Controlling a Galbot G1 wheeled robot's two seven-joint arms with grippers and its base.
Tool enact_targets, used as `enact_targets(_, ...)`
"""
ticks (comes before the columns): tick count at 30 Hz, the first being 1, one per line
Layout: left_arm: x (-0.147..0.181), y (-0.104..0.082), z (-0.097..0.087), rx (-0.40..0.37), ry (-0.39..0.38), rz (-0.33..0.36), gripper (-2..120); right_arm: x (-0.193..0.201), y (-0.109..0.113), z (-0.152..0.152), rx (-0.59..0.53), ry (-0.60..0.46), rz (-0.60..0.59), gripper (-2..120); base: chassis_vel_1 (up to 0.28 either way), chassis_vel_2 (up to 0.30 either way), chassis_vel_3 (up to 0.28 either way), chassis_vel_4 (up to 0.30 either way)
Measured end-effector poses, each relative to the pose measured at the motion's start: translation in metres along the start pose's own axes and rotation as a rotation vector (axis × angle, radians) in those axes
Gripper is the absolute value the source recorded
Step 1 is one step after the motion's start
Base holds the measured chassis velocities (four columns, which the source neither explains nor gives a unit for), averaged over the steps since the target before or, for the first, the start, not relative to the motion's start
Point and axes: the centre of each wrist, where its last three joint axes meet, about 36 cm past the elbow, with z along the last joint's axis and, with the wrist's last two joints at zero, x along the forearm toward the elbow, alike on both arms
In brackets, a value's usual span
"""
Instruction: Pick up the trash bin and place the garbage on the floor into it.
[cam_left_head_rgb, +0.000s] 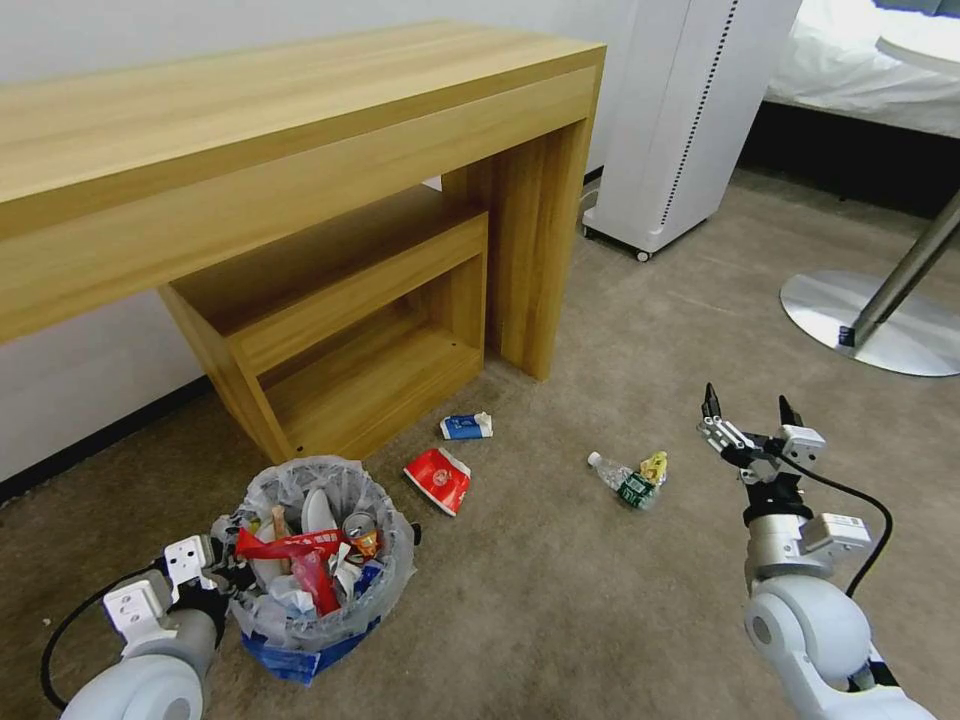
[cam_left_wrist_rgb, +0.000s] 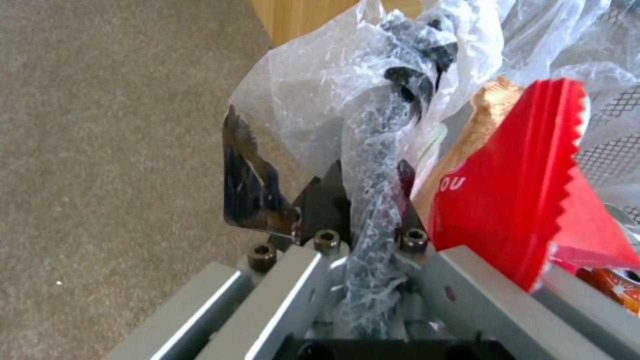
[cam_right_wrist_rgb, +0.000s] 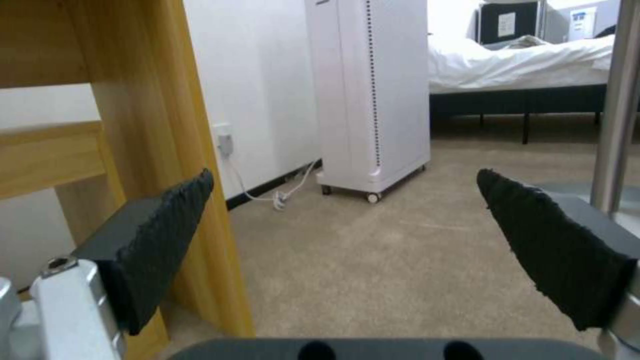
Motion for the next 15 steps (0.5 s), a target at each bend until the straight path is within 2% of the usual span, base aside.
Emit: enact_targets(15,-0.0009,-0.0006,0.0007,0.0,0.001,0.001,0,0.0,0.0014,0.001,-0.002,-0.004,-0.009,100,-0.052,0.05,0.052,-0.051)
